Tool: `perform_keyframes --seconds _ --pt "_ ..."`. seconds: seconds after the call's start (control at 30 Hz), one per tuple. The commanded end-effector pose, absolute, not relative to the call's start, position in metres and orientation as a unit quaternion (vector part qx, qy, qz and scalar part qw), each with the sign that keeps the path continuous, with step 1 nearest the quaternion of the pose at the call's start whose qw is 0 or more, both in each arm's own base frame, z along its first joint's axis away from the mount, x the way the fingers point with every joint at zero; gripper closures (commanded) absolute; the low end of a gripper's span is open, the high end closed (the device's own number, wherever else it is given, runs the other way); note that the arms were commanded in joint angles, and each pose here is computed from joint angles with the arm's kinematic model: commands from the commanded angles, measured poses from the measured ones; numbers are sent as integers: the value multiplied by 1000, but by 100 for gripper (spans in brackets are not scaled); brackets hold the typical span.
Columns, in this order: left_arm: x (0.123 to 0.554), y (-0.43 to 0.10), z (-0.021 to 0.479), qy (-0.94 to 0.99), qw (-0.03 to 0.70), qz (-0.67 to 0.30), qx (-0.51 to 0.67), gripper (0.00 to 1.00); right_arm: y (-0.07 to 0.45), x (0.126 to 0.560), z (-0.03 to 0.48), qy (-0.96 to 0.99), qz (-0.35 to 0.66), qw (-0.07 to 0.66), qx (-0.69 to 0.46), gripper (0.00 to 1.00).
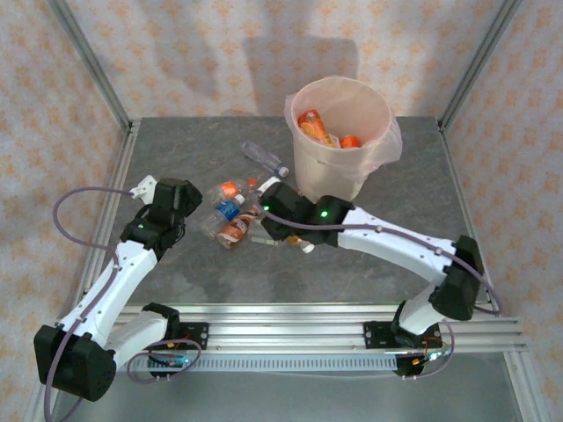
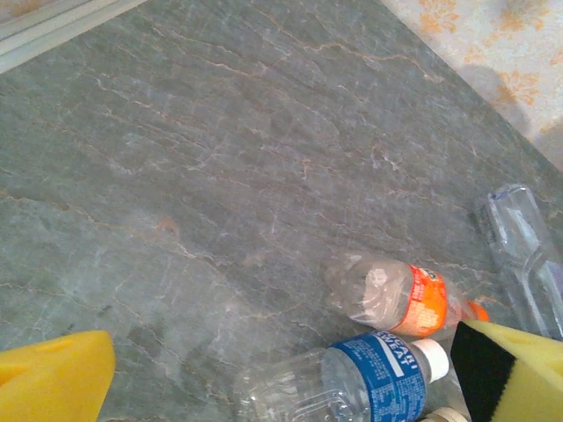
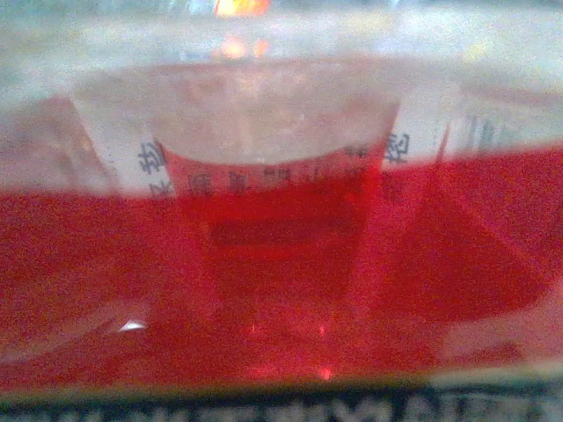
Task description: Put the plastic bottles in the bin
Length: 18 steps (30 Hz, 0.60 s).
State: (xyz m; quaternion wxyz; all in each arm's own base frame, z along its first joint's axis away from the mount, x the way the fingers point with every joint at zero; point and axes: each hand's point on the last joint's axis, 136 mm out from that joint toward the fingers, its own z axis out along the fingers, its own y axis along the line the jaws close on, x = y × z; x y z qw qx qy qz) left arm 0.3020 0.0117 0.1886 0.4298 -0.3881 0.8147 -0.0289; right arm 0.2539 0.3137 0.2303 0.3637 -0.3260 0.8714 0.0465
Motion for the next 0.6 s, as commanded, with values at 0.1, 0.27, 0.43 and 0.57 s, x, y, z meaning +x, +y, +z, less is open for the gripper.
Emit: perform_keyframes --seconds 0.1,0.27,0.43,0.57 --pt "316 -2 185 823 431 -66 -364 0 287 282 317 834 81 494 -231 78" --pt "326 -18 191 822 445 -111 -338 0 264 296 382 794 88 572 -187 78" --pt "331 -31 200 824 455 -134 -310 0 246 312 435 754 89 632 -156 78" --pt "333 -39 206 825 461 -149 -291 0 229 331 463 735 93 660 -125 78"
